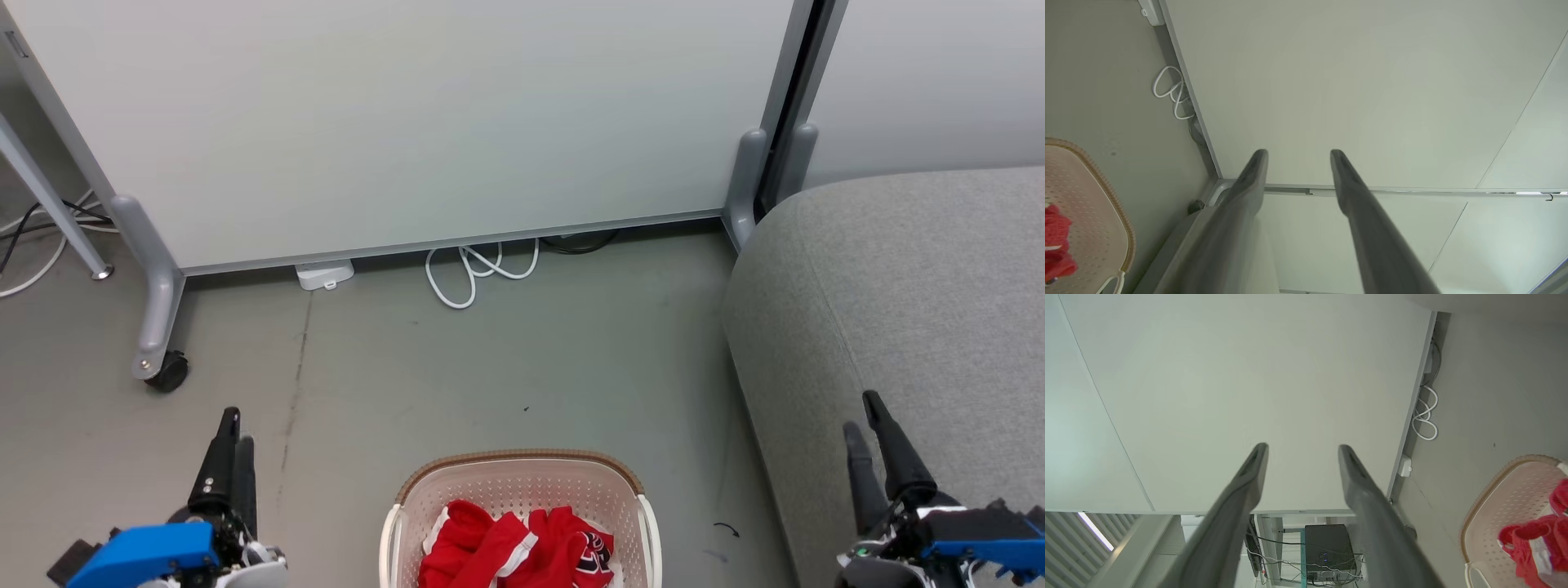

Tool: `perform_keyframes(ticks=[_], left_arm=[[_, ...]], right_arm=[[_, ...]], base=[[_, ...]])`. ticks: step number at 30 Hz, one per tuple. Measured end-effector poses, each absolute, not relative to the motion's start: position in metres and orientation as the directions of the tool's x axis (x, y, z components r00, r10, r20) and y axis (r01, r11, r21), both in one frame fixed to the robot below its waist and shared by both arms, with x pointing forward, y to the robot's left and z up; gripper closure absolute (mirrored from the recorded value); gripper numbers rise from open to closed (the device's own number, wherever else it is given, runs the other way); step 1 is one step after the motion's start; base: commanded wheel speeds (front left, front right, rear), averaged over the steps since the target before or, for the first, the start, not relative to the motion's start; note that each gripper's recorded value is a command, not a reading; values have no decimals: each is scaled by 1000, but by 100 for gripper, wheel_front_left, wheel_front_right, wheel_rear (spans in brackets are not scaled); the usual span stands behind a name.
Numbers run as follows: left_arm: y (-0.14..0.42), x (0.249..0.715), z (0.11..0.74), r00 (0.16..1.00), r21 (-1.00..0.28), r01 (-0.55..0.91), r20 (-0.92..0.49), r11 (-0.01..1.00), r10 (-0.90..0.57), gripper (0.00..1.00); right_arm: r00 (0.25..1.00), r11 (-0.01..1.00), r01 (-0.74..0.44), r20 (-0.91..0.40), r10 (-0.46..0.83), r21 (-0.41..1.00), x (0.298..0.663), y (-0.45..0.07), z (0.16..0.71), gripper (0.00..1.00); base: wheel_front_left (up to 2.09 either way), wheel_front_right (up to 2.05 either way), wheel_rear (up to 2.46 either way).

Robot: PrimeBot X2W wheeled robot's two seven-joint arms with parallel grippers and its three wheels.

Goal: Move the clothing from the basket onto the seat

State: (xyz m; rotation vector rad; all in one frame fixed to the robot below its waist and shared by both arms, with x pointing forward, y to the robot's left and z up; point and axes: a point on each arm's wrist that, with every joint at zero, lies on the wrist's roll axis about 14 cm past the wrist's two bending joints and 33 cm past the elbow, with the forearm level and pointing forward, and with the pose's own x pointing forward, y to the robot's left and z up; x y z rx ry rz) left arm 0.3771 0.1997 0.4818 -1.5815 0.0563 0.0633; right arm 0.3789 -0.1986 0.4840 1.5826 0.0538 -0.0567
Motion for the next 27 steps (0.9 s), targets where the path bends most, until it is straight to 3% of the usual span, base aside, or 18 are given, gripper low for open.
perform_keyframes(ticks=[7, 12, 27], left_arm=[[197, 366, 463, 991, -991, -133, -133, -15, 15, 0], [195, 368, 464, 991, -990, -136, -136, 41, 17, 0], [181, 370, 468, 990, -923, -133, -143, 361, -1, 0]], right_arm=[[993, -10, 115, -115, -9, 993, 371, -196, 469, 0], [993, 31, 115, -114, -16, 993, 372, -194, 470, 0], [993, 398, 114, -120, -9, 910, 373, -189, 470, 0]], base=[[0, 0, 0], [0, 0, 0], [0, 0, 0]])
